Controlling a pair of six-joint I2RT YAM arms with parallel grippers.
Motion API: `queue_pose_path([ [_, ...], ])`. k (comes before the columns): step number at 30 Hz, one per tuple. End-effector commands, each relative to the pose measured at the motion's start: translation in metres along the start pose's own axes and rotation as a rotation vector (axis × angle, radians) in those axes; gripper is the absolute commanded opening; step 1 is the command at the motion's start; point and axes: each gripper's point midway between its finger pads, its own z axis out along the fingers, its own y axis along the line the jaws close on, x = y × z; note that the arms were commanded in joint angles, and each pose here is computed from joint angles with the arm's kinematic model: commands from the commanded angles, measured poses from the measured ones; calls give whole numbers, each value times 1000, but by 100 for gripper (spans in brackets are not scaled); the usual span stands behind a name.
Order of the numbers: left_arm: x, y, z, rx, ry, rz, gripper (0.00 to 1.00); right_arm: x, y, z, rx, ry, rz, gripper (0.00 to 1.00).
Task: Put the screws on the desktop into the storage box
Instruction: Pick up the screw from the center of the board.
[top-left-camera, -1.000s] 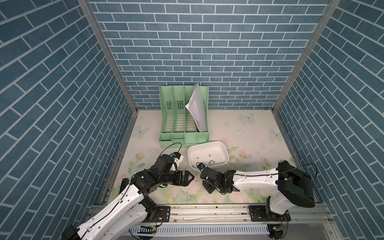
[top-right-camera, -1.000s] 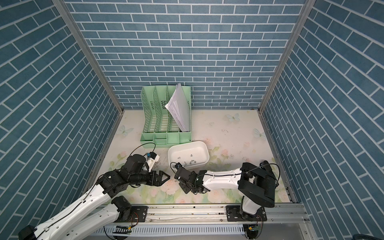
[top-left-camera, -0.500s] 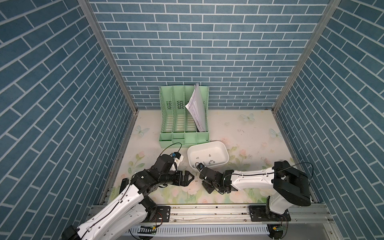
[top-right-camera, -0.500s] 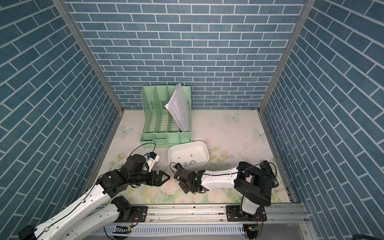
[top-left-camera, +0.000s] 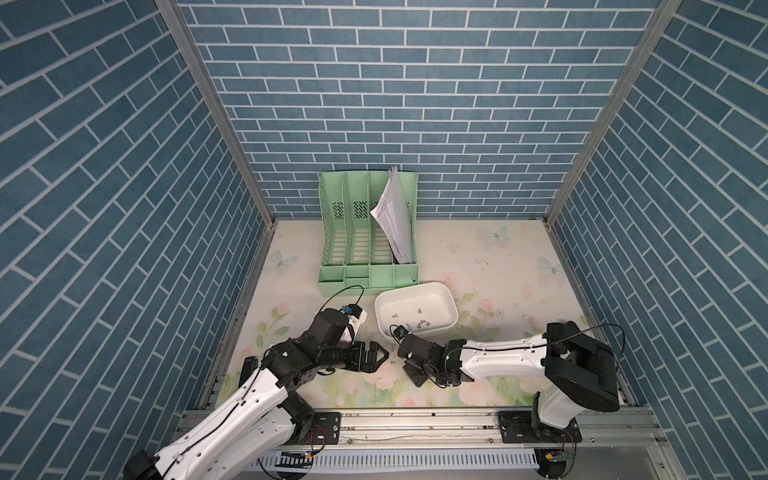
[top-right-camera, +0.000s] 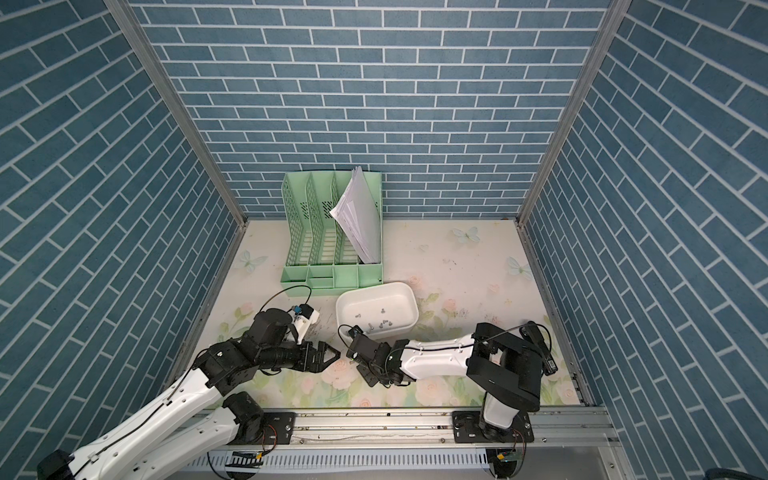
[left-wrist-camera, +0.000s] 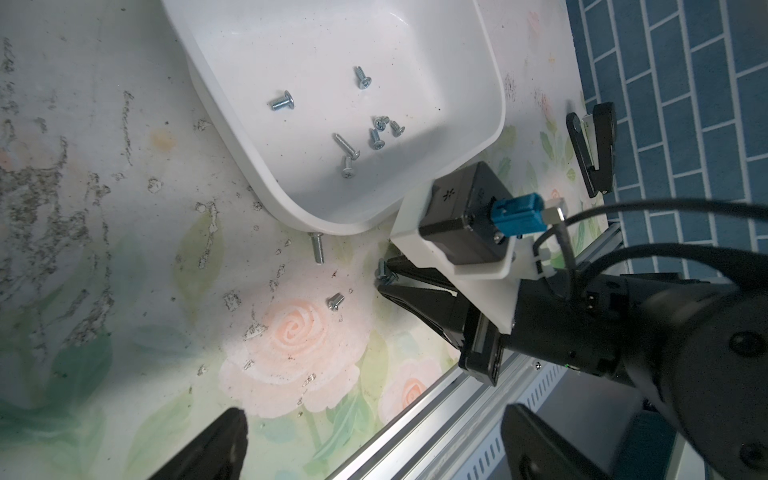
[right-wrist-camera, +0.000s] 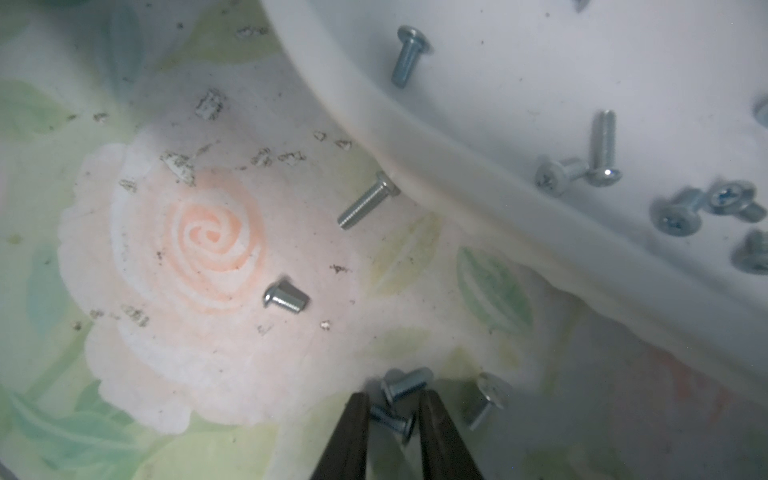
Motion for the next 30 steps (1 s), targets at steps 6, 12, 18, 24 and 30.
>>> queue_pose_path([
  [6, -1, 2, 0, -3, -3, -2, 100, 6, -17, -14, 67, 18, 10, 24],
  [12, 0, 3, 1, -5, 0, -4, 100, 5, -25, -29, 82, 2, 18, 22],
  [18, 0, 4, 1, -13, 0, -9, 100, -3, -36, -52, 94, -37, 38, 22],
  [24, 0, 5, 2, -17, 0, -15, 100, -28, -58, -75, 121, -108, 68, 22],
  [30, -1, 6, 5, -18, 2, -24, 100, -64, -79, -86, 132, -178, 81, 22],
])
